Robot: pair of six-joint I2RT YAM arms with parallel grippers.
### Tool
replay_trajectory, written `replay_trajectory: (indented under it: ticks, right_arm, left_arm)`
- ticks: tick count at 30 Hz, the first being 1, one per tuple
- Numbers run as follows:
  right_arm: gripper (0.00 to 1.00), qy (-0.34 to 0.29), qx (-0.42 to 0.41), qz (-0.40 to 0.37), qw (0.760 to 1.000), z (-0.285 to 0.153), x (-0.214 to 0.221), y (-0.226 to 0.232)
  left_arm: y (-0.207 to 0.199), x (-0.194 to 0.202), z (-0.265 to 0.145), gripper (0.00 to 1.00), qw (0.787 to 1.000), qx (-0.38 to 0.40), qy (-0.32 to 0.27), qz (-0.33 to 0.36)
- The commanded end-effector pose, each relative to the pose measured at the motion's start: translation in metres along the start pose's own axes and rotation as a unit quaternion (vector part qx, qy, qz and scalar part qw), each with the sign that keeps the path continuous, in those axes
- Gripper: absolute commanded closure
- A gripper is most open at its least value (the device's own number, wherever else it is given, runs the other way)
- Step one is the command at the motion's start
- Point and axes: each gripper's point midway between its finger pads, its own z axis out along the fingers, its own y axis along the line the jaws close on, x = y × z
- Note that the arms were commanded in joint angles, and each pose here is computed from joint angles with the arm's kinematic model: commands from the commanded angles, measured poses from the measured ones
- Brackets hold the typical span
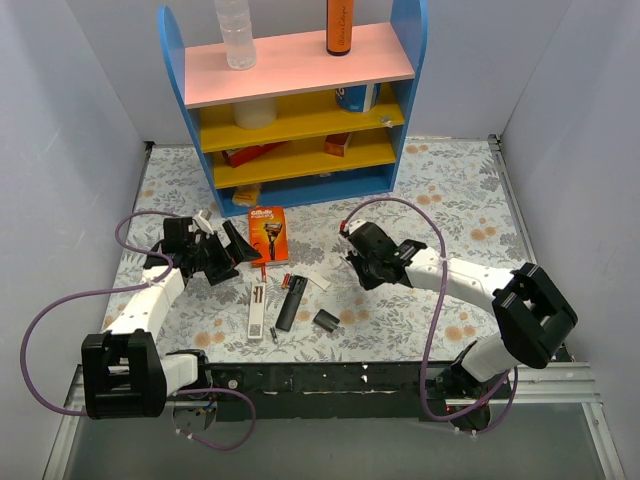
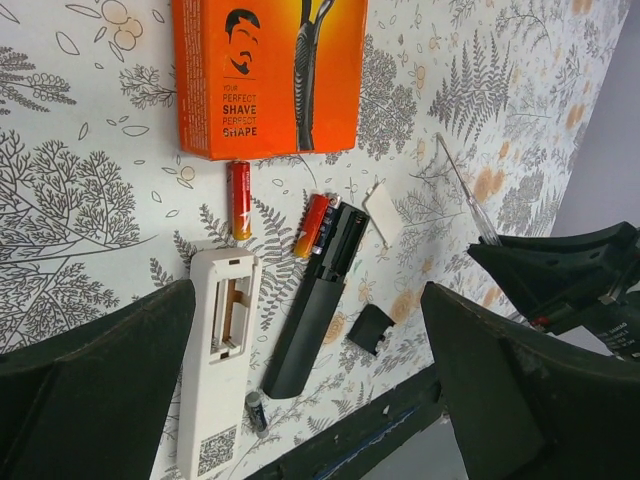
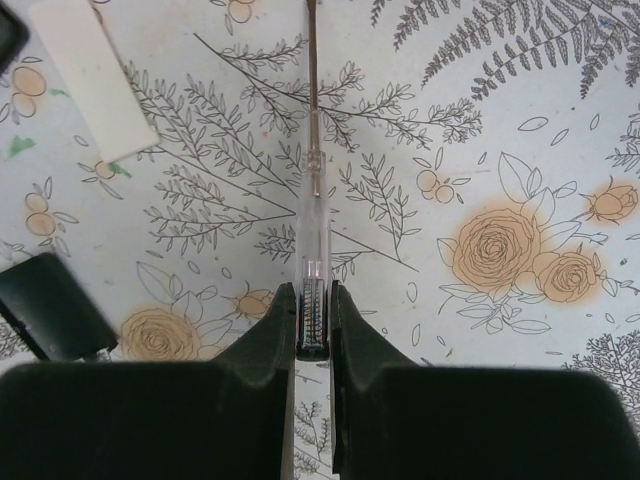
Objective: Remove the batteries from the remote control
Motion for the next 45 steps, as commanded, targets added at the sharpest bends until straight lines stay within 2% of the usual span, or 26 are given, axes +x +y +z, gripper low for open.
replay_trajectory:
  ticks: [1,6,10,17,19,23,24,27,31,36,39,45]
  right_arm:
    - [0.99,-0.030,0.020,0.034,0.999,0.010,-0.002,-0.006]
    - [0.87,-0.028,0.009,0.052,0.998,0.024,0.019,-0.004]
    - [0.82,-0.015,0.002,0.051,0.999,0.031,0.029,-0.001]
    - [0.67,-0.030,-0.001,0.044,0.999,0.021,0.016,-0.001]
    - [0.54,-0.036,-0.001,0.041,0.998,0.016,0.009,-0.001]
    - [0.46,-0.044,-0.003,0.036,0.998,-0.002,-0.004,0.000]
    - [0.30,-0.053,-0.008,0.037,0.998,-0.010,-0.013,0.001]
    - [0.12,-0.089,-0.017,0.037,0.995,-0.038,-0.037,0.003]
    - [0.11,-0.158,-0.012,0.048,0.986,-0.081,-0.064,-0.005]
    - [0.07,-0.208,-0.041,0.092,0.973,-0.116,-0.075,-0.001]
    - [0.05,-0.237,-0.059,0.130,0.961,-0.135,-0.078,0.001]
    - [0.04,-0.295,-0.099,0.177,0.934,-0.171,-0.092,0.005]
  left_arm:
    - [-0.005,-0.010,-0.003,0.02,0.999,0.007,-0.030,0.027]
    - [-0.001,-0.009,-0.002,0.02,0.999,-0.002,-0.031,0.022]
    - [-0.001,-0.010,-0.003,0.02,0.999,-0.004,-0.037,0.020]
    - [-0.001,-0.011,-0.004,0.02,0.999,-0.006,-0.040,0.020]
    - [-0.002,-0.013,-0.007,0.02,0.999,-0.007,-0.049,0.019]
    - [-0.010,-0.022,-0.014,0.02,0.997,-0.002,-0.070,0.030]
    - [-0.018,-0.027,-0.017,0.02,0.996,0.006,-0.078,0.035]
    - [-0.040,-0.037,-0.031,0.02,0.993,0.040,-0.105,0.040]
    - [-0.079,-0.051,-0.057,0.02,0.984,0.094,-0.141,0.055]
    - [-0.121,-0.059,-0.092,0.02,0.967,0.153,-0.182,0.096]
    - [-0.137,-0.053,-0.102,0.02,0.961,0.189,-0.172,0.104]
    - [-0.137,-0.031,-0.100,0.02,0.965,0.210,-0.123,0.095]
